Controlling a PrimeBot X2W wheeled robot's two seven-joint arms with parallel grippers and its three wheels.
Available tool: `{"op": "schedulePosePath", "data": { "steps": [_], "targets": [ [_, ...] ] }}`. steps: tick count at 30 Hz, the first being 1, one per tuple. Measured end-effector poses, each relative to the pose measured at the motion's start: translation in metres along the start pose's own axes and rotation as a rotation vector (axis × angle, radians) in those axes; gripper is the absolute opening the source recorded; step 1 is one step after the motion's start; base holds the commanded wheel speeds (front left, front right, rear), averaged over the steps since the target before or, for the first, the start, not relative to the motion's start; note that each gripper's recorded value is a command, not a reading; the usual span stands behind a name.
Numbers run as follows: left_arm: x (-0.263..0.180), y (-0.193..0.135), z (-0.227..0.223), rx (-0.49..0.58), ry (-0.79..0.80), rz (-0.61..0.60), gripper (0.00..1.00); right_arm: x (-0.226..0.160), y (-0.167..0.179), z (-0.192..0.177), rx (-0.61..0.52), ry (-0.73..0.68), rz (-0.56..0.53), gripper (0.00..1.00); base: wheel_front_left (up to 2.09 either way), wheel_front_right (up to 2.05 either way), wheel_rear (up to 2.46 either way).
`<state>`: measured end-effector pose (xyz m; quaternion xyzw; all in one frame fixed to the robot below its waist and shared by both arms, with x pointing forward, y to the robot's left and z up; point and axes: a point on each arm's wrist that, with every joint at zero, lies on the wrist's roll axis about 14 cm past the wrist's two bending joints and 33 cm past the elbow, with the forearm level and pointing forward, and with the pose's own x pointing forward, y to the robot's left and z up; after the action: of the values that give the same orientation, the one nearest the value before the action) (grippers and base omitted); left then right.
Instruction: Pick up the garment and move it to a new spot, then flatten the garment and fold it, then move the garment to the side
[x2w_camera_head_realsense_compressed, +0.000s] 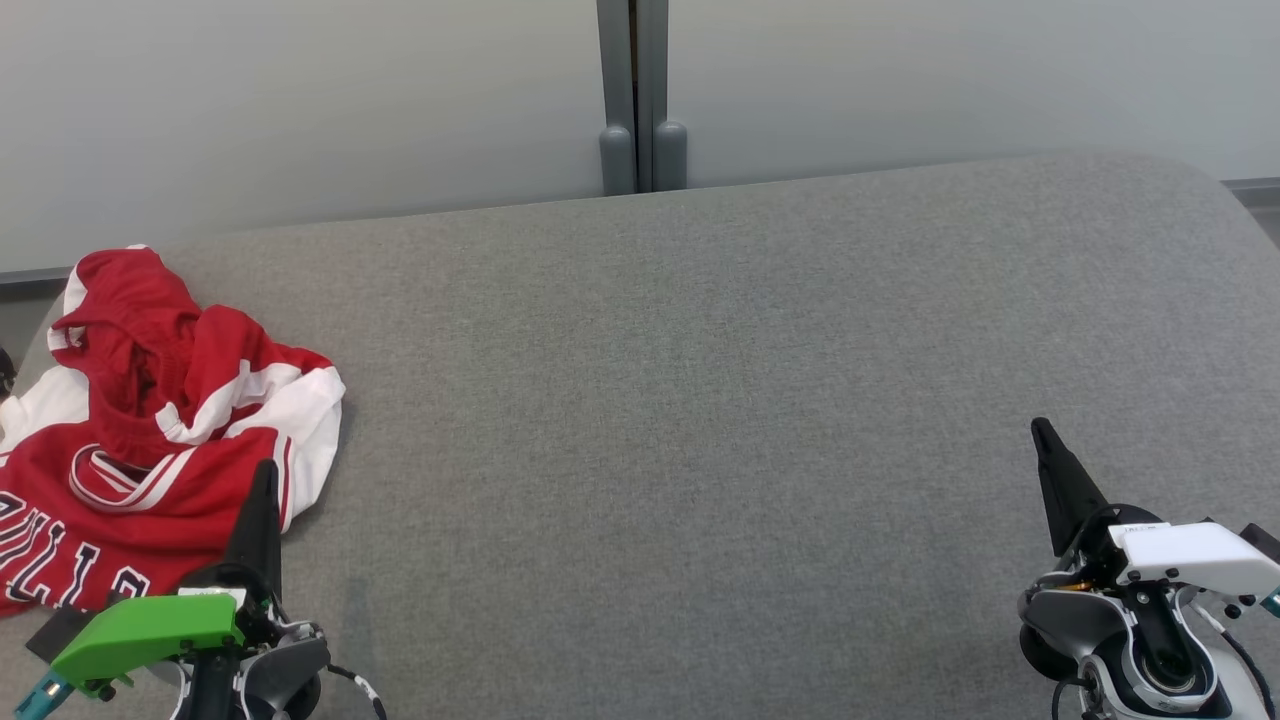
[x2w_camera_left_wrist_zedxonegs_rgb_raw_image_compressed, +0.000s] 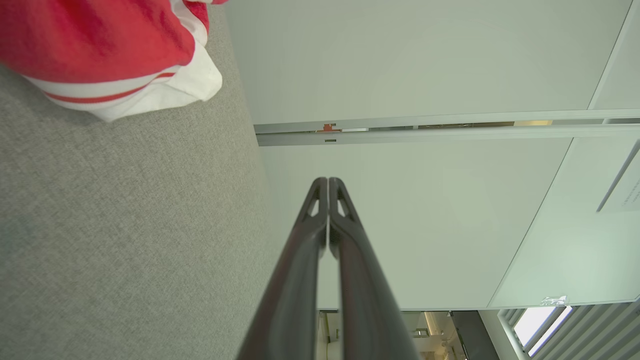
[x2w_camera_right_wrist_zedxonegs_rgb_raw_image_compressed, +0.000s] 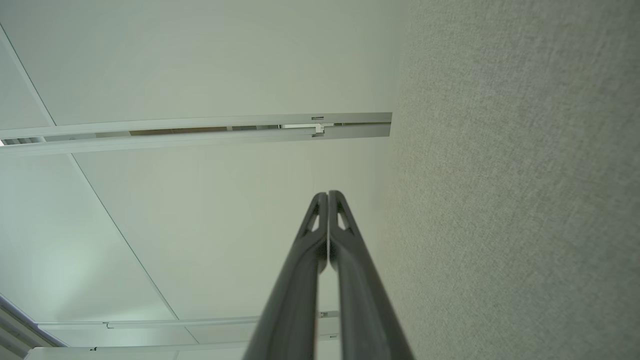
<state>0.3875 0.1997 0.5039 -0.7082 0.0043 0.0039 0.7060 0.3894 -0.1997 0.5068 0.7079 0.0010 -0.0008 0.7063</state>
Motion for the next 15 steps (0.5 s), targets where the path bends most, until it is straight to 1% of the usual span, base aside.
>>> {"op": "schedulePosePath", "data": {
  "steps": [2, 3, 8, 15],
  "targets": [
    [0.000, 0.000, 0.000, 0.000, 0.000, 0.000, 0.00, 0.000, 0.000, 0.000, 0.000, 0.000, 0.000, 0.00, 0.00, 0.00, 0.00],
    [0.000, 0.000, 0.000, 0.000, 0.000, 0.001, 1.00, 0.000, 0.000, 0.000, 0.000, 0.000, -0.001, 1.00, 0.00, 0.00, 0.00],
    [-0.010, 0.023, -0.002, -0.012, -0.001, 0.070, 1.00, -0.009, -0.021, -0.003, 0.011, 0.000, -0.061, 1.00, 0.00, 0.00, 0.00],
    [-0.009, 0.017, -0.003, -0.007, -0.021, 0.050, 1.00, -0.006, -0.014, -0.011, -0.002, 0.007, -0.042, 1.00, 0.00, 0.00, 0.00]
  ]
}}
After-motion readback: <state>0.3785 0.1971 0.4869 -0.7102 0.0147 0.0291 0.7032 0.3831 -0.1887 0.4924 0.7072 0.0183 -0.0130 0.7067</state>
